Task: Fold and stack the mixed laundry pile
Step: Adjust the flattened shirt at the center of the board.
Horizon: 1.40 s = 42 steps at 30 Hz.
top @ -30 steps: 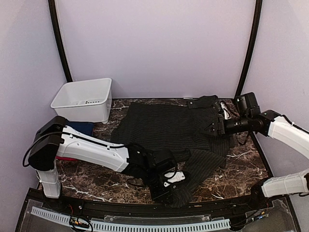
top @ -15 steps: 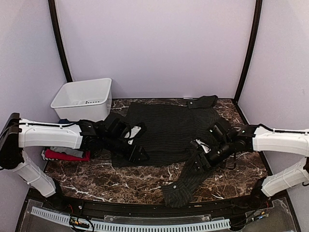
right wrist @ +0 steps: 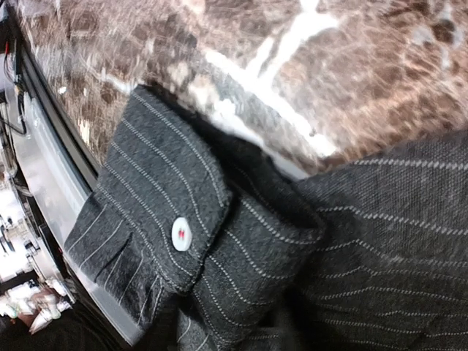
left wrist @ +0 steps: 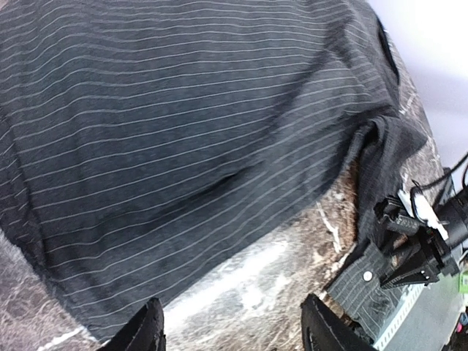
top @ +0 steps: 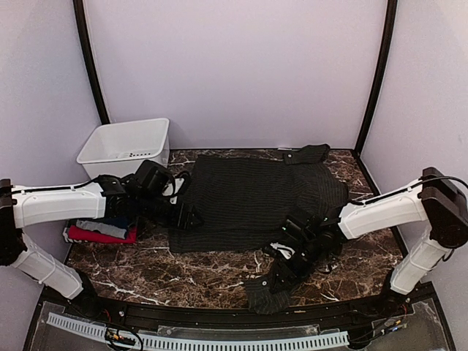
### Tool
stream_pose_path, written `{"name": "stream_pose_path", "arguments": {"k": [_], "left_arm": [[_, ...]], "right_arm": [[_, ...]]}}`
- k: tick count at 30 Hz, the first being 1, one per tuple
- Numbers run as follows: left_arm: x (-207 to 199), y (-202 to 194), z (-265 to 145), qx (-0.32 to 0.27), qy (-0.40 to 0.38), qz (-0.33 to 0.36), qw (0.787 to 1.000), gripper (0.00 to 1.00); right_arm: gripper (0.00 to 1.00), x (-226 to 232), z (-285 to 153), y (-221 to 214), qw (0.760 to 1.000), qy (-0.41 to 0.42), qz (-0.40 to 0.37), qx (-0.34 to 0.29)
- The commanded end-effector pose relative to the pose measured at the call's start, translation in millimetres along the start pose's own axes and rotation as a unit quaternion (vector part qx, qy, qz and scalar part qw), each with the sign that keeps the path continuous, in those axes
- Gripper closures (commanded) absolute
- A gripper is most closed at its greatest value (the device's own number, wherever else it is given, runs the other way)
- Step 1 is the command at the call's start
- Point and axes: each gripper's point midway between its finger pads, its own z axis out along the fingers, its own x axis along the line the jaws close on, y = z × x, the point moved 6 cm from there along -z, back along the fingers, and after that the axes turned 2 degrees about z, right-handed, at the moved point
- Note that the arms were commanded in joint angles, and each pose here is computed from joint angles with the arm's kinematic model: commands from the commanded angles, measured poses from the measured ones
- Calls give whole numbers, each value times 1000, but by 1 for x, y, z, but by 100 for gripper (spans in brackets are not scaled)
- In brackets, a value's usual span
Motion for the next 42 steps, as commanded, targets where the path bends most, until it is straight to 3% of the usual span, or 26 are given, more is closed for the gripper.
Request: {"name": "stream_pose_path", "arguments": {"k": [1,3,7,11,16,20,21,23,26,29,33,36,38,40,42], "left_arm": [[23,-11,-1,24,39,-38,998,37],[30,-12,-1,27,50,-49,997,37],[44,-15,-4,32,79,-66,994,37],[53,-17,-7,34,96,-86,991,37],[59,-13,-9,30,103,-99,989,38],[35,2,-14,4,15,-62,998,41],[17,9,-21,-17,-44,-38,998,42],[0,17,-35,-58,-88,-11,994,42],[5,25,-45,-88,-57,-24,994,40],[24,22,-44,-69,-7,-67,995,40],[49,16,-47,-73,27,-127,989,40],[65,15,-50,-84,20,-159,983,40],[67,15,-50,-81,13,-157,984,40],[65,14,-49,-70,4,-144,987,39],[62,12,-45,-54,-10,-131,990,38]], "right_arm": [[83,33,-3,21,998,27,-50,-30],[100,51,-23,27,995,37,-73,-59],[100,98,-100,31,976,43,-127,-174],[100,131,-183,27,937,31,-161,-309],[100,142,-241,20,904,-17,-167,-393],[100,150,-262,20,886,-13,-161,-435],[100,152,-262,23,883,-7,-162,-440],[100,151,-245,34,889,7,-165,-428],[100,143,-200,59,910,7,-152,-386],[100,136,-150,86,926,-26,-138,-349],[100,138,-92,117,936,-65,-142,-317],[100,159,-49,131,943,-40,-182,-276],[89,185,-28,132,943,-5,-229,-240],[71,205,-16,121,941,36,-270,-202],[56,216,-24,112,931,81,-296,-199]]}}
